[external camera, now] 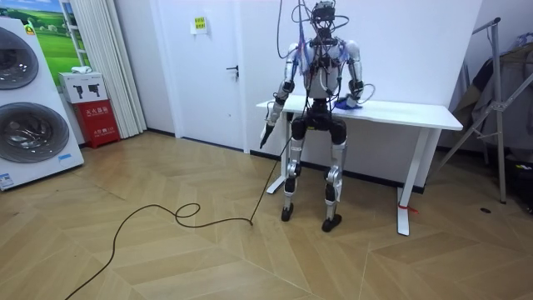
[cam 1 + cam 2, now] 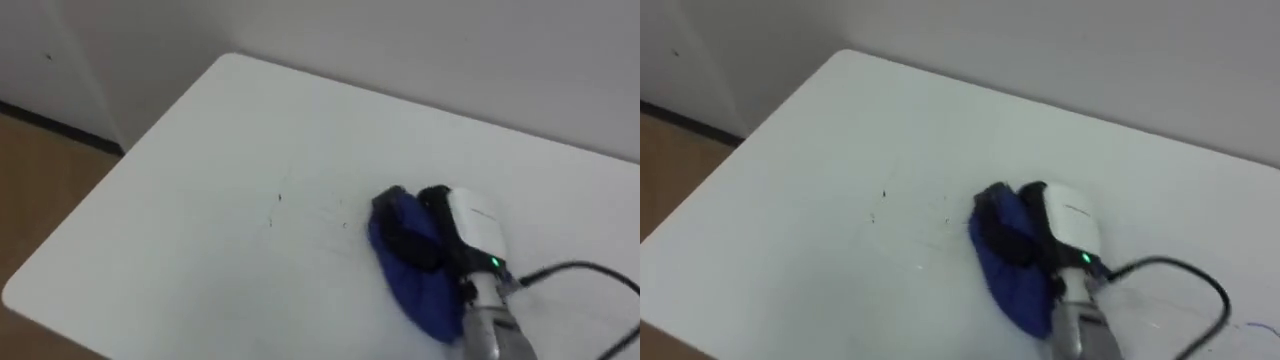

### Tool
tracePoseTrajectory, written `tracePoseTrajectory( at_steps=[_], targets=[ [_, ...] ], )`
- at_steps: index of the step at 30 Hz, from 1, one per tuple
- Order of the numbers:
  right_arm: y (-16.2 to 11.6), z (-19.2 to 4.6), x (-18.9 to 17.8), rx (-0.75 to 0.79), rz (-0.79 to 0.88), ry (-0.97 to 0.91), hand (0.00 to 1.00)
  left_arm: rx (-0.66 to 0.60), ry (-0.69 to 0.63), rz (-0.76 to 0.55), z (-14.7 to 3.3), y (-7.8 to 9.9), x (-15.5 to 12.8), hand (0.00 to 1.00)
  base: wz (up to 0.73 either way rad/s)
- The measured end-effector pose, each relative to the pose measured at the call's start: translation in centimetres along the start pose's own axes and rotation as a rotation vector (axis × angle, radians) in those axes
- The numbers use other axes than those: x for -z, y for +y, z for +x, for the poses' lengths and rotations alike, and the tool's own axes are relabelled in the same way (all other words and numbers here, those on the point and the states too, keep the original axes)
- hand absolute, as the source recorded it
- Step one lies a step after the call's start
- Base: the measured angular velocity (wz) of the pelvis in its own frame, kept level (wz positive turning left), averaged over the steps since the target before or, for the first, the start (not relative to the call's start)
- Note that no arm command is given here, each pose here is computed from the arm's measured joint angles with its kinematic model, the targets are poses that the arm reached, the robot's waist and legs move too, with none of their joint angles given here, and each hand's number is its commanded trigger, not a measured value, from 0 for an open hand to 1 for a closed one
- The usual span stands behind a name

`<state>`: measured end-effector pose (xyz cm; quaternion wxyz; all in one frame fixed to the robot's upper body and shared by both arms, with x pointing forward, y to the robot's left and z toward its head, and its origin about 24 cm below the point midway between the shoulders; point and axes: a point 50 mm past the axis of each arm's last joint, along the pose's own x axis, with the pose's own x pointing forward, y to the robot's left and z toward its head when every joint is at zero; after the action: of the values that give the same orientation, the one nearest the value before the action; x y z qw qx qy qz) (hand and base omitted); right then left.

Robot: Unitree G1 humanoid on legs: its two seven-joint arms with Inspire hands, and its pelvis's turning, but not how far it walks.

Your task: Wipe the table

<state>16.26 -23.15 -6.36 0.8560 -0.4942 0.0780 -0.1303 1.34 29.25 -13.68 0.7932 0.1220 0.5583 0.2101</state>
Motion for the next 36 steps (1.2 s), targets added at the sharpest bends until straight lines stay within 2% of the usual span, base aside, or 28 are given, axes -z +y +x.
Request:
tracePoseTrajectory(
  at_steps=[3,6,8,11,13,15,16,18,21,23,25,26,29,31,33,36],
  targets=[
    [-1.4,-1.6,3.9,0.087,0.012,0.202,1.0,-0.049,-0.057,-0.038,0.1,0.9,-1.0,0.0,-0.03],
    [-2.3,-2.0,6.2,0.123,0.028,0.323,1.0,-0.04,-0.097,-0.074,0.2,0.7,-2.2,0.0,0.01],
    [-2.4,-1.0,6.6,0.114,0.054,0.363,1.0,-0.002,-0.121,-0.059,0.4,-0.3,-3.1,0.0,0.0],
    [-1.9,1.5,5.3,0.094,0.06,0.385,1.0,0.086,-0.121,-0.033,0.3,-2.8,-3.4,0.0,-0.27],
    [-1.5,4.8,2.6,0.038,0.07,0.351,1.0,0.122,-0.093,-0.021,0.4,-3.9,-3.3,0.0,-0.76],
    [-0.4,9.2,-5.2,-0.085,0.087,0.113,1.0,0.154,-0.052,-0.002,0.3,-4.5,-2.7,0.0,-0.62],
    [-0.3,10.0,-7.5,-0.103,0.09,0.037,1.0,0.164,-0.045,0.001,0.3,-4.6,-2.7,0.0,-0.16],
    [-0.3,12.0,-14.8,-0.157,0.042,-0.234,1.0,0.192,-0.045,0.007,0.4,-5.2,-3.2,0.0,0.23],
    [-0.3,12.0,-17.4,-0.172,0.021,-0.354,1.0,0.197,-0.014,-0.013,0.1,-5.1,-2.1,0.0,0.43],
    [0.9,11.0,-15.4,-0.211,-0.007,-0.314,1.0,0.186,0.007,-0.01,-0.3,-4.6,-1.0,0.0,0.47],
    [3.2,8.9,-11.0,-0.302,-0.067,-0.194,1.0,0.181,0.028,-0.006,-0.5,-4.4,-0.1,0.0,0.38],
    [3.6,6.9,-7.9,-0.275,-0.019,-0.116,1.0,0.178,0.041,-0.005,-0.6,-4.3,0.4,0.0,0.31],
    [1.8,4.2,-2.3,-0.139,-0.002,0.005,1.0,0.129,0.087,0.009,-0.7,-2.9,1.8,0.0,0.11],
    [0.2,2.5,1.5,-0.051,-0.016,0.122,1.0,0.087,0.069,0.041,-0.3,-1.6,1.2,0.0,0.0],
    [-1.9,-0.2,5.9,0.043,-0.03,0.3,1.0,0.032,0.015,0.057,0.0,0.3,0.0,0.0,-0.05],
    [-3.4,-2.4,9.0,0.086,-0.036,0.441,1.0,-0.027,-0.057,0.044,0.2,2.3,-1.8,0.0,-0.19]
  ],
)
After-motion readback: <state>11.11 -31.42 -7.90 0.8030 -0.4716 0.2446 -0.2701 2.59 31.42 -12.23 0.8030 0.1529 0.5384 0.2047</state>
